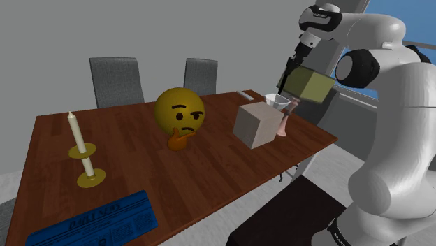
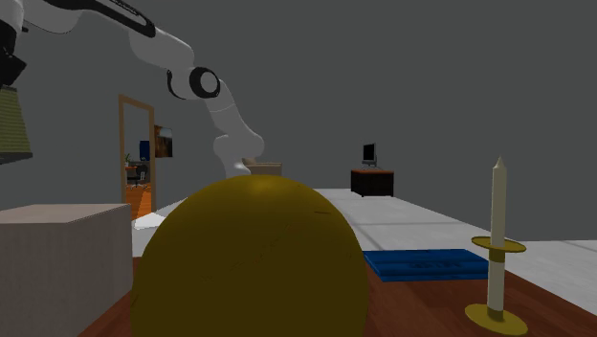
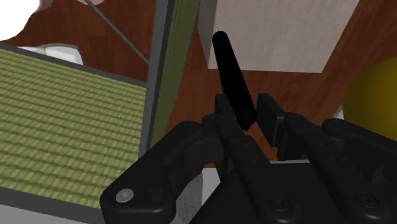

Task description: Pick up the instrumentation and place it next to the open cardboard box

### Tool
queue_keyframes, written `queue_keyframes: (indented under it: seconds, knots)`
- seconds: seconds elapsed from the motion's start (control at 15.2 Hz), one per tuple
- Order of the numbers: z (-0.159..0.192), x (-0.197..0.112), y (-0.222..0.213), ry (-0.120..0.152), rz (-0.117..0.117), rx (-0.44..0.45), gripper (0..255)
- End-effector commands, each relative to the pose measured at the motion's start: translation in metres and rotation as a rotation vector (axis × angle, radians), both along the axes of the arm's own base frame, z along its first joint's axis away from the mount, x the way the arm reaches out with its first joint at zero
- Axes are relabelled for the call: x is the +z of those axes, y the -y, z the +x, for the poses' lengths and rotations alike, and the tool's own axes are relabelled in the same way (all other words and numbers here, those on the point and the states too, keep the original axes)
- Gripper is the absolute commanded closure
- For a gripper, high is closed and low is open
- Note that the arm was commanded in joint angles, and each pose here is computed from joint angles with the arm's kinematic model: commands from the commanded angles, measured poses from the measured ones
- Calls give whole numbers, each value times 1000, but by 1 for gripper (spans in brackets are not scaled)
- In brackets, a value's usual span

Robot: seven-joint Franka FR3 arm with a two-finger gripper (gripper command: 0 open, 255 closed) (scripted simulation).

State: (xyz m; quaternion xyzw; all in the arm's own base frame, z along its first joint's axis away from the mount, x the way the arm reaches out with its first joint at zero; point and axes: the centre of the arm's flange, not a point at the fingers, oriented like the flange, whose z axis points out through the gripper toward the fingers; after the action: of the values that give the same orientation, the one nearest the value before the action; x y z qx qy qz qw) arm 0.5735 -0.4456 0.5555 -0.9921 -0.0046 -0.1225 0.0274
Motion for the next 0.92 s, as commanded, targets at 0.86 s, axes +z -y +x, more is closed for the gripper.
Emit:
queue_keyframes:
  seconds: [0.86]
  knots:
    - [2,-92,14,-31,21,-3,255]
